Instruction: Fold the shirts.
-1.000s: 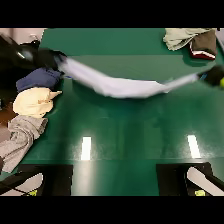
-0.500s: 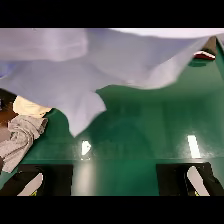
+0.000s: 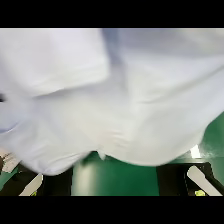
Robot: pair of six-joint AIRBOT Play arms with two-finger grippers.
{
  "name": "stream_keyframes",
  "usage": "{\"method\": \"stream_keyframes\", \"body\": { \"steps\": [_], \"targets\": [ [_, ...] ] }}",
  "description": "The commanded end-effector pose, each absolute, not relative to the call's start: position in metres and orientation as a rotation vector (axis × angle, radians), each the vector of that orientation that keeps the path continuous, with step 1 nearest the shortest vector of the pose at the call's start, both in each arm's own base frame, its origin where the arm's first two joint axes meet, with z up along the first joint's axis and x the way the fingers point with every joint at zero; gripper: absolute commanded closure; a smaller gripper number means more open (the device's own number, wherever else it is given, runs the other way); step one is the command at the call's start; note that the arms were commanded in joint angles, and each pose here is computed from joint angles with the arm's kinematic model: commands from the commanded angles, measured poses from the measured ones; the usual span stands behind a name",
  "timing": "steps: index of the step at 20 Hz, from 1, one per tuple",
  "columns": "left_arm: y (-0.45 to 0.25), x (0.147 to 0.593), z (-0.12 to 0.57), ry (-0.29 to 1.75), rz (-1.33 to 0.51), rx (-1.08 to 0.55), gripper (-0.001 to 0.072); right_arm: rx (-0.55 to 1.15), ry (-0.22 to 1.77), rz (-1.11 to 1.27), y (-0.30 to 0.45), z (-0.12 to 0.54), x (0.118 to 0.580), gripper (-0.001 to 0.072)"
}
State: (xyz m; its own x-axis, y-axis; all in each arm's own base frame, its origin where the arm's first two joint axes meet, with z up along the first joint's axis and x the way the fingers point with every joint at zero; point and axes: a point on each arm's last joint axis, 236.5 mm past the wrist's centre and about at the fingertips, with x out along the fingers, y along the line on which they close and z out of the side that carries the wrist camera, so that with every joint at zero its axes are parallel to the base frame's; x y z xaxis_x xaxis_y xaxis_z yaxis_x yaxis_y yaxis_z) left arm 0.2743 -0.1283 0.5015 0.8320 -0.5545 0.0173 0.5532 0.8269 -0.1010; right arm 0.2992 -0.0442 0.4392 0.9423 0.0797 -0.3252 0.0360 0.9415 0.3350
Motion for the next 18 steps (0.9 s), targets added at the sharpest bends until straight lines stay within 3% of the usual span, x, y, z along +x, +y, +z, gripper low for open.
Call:
{"method": "stream_keyframes", "body": {
  "steps": [1,5,7,12,18],
  "targets": [
    [-0.127,0.345,0.380,0.367,-0.572,-0.219,0.0684,0.572,0.725,0.010,-0.074,0.330,0.326,0.0701],
    [-0.129,0.399,0.255,0.694,-0.565,-0.317,0.0683,0.616,1.180,-0.105,-0.096,0.190,0.338,0.0702],
    [-0.128,0.421,0.209,0.794,-0.549,-0.347,0.0683,0.562,1.288,-0.086,-0.085,0.143,0.357,0.0701],
    [-0.114,0.486,0.134,0.829,-0.484,-0.353,0.0683,0.444,1.216,-0.064,-0.058,0.069,0.442,0.0701],
    [-0.083,0.554,0.117,0.646,-0.336,-0.352,0.0683,0.394,0.986,-0.038,-0.036,0.065,0.515,0.0701]
  ]
}}
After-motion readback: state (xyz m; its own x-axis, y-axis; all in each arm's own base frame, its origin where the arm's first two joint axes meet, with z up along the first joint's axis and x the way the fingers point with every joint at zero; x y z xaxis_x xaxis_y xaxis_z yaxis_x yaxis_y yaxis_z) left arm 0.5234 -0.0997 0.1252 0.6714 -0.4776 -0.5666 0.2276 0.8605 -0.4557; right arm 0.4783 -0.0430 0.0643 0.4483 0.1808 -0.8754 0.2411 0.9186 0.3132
